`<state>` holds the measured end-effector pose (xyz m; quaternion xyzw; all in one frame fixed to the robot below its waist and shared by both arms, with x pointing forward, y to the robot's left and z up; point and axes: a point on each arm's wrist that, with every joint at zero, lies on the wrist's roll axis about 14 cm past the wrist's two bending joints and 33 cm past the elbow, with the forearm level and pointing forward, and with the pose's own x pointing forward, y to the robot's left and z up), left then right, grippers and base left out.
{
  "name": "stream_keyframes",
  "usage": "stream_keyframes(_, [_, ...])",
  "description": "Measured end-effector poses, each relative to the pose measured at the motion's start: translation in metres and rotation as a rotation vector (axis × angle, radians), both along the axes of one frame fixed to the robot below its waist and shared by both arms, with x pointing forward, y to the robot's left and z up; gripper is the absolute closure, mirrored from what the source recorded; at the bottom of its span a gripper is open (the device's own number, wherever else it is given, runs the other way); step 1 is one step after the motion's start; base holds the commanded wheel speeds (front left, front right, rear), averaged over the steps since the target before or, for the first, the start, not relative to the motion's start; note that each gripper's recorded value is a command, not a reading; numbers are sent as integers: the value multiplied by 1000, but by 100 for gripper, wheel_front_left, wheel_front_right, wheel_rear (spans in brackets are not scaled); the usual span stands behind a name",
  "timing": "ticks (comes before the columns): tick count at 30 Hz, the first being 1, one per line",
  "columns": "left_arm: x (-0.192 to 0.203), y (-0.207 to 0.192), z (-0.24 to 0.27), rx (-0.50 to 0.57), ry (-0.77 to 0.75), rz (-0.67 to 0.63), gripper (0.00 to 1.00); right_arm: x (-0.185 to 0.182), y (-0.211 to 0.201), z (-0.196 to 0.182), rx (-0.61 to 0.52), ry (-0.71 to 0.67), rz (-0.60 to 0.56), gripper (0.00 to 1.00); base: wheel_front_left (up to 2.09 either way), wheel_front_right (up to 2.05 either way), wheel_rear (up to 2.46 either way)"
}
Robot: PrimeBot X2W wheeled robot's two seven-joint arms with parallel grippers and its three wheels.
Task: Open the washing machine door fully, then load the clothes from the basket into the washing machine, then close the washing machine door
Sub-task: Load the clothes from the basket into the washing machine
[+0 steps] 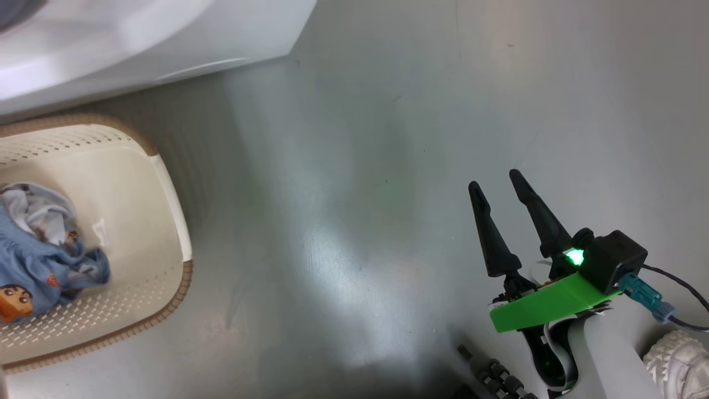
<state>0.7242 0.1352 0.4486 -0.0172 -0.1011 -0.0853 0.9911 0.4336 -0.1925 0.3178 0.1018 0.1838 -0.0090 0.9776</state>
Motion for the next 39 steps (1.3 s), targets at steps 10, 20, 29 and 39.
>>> stream_keyframes(10, [-5, 11, -26, -21, 120, 17, 0, 6, 5, 7, 10, -25, 11, 0, 0, 0, 0])
stream_keyframes(20, [-23, 6, -28, -38, 174, 9, 0, 11, 10, 21, 21, -64, 23, 0, 0, 0, 0])
stream_keyframes(29, [-46, 17, -16, -59, 195, 37, 0, 14, 18, 40, 27, -109, 45, 0, 0, 0, 0])
stream_keyframes(39, [-73, 27, -2, -60, 198, 51, 0, 17, 27, 63, 31, -165, 69, 0, 0, 0, 0])
